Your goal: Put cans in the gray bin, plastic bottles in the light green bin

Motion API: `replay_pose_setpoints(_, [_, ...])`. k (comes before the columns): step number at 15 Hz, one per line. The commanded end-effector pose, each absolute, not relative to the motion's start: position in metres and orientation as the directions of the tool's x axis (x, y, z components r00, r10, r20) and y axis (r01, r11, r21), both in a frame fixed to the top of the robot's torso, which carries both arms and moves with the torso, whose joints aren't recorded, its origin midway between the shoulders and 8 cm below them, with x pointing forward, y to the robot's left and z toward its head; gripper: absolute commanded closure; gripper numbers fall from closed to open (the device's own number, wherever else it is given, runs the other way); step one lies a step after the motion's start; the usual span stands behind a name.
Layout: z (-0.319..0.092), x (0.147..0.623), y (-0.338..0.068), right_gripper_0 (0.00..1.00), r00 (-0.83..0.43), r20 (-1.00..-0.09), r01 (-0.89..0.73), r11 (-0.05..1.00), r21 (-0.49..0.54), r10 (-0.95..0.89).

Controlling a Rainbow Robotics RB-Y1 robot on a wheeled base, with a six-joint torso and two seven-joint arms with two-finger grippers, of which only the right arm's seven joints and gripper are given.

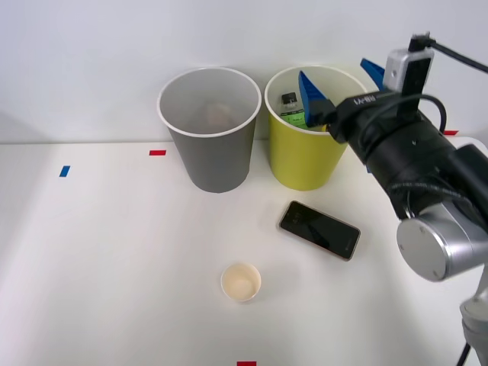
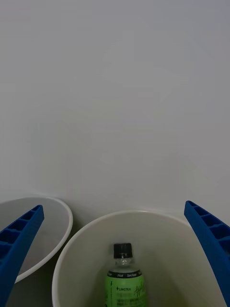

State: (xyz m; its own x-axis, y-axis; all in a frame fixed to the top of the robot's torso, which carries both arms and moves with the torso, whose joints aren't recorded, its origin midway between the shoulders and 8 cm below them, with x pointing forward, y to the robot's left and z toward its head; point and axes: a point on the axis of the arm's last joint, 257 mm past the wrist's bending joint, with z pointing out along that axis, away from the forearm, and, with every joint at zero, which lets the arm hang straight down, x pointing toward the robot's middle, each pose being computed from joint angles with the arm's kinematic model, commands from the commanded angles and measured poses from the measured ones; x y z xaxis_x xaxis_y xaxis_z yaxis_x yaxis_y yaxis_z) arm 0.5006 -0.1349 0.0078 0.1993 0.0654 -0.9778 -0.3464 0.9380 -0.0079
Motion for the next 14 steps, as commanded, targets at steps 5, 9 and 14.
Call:
replay_pose_setpoints(5, [-0.068,0.416,-0.167,0.0,0.171,-0.981,-0.322,0.946,0.033,0.093])
replay_pose_setpoints(9, [-0.11,0.378,-0.196,0.0,0.131,-0.989,-0.263,0.964,0.029,0.065])
replay_pose_setpoints(14, [-0.149,0.342,-0.221,0.0,0.065,-0.998,-0.17,0.985,0.014,0.025])
